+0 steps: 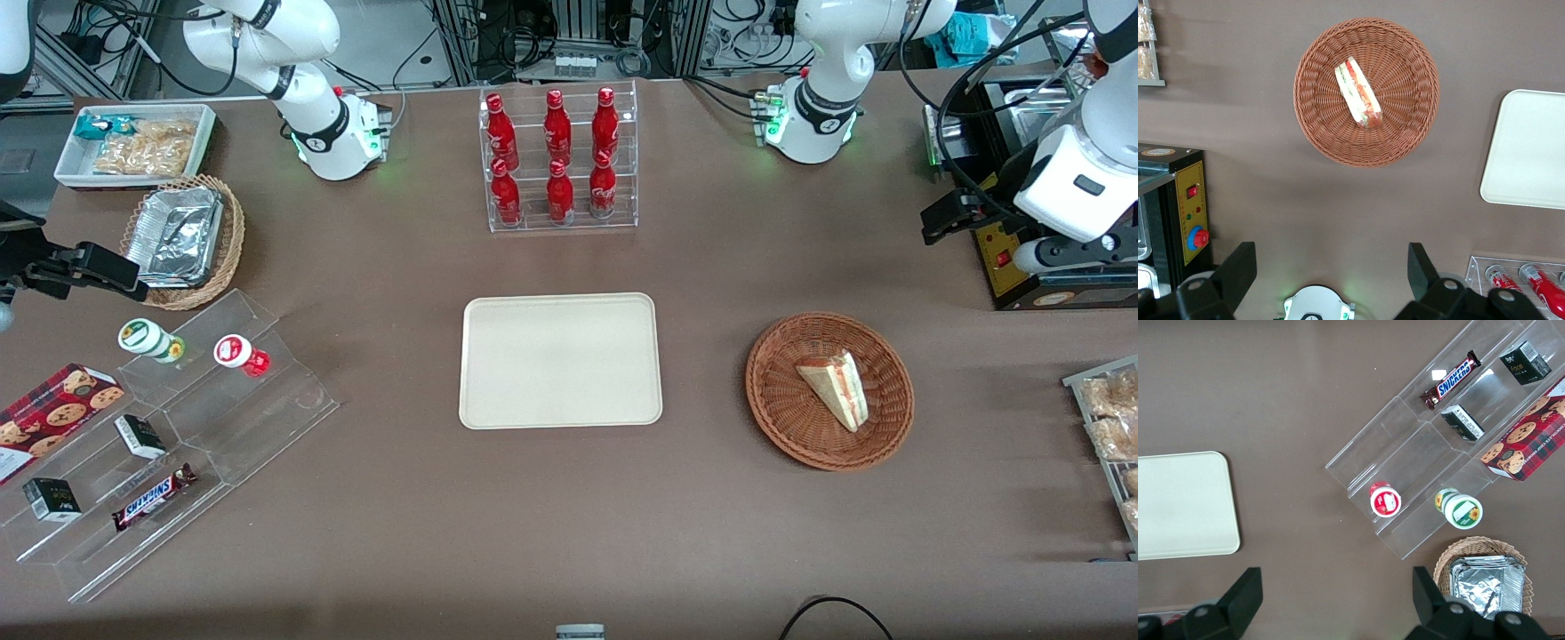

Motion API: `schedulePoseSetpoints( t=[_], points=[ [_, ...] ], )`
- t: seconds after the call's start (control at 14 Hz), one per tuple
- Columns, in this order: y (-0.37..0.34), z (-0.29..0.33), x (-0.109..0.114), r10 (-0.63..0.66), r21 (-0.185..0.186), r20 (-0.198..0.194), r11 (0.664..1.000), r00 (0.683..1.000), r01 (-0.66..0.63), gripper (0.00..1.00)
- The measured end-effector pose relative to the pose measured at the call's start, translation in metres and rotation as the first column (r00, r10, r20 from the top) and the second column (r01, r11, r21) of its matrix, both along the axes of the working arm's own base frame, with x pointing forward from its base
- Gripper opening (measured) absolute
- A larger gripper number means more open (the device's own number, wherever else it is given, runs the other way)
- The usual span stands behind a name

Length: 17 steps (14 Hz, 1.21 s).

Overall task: Place sandwich from basket to tray
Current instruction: 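Move the left gripper over the wicker basket toward the wrapped sandwich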

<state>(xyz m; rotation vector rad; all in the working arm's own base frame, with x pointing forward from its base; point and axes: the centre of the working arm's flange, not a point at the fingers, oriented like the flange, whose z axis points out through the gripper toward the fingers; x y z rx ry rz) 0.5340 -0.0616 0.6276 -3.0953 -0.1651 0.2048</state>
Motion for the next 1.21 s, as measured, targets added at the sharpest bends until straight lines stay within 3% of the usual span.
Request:
schedulePoseSetpoints(
  t=[0.36, 0.71, 0.93, 1.21],
  points=[
    [-0.004, -0.01, 0.001, -0.006, -0.005, -0.022, 1.0, 1.0, 0.006, 1.0],
    [-0.004, -0.079, 0.016, -0.009, -0.003, -0.138, 1.0, 0.99, 0.009, 1.0],
    [-0.006, -0.137, 0.025, -0.012, -0.009, -0.12, 1.0, 0.993, 0.011, 1.0],
    [-0.005, -0.21, 0.026, -0.005, -0.021, -0.02, 1.0, 1.0, 0.005, 1.0]
  ],
)
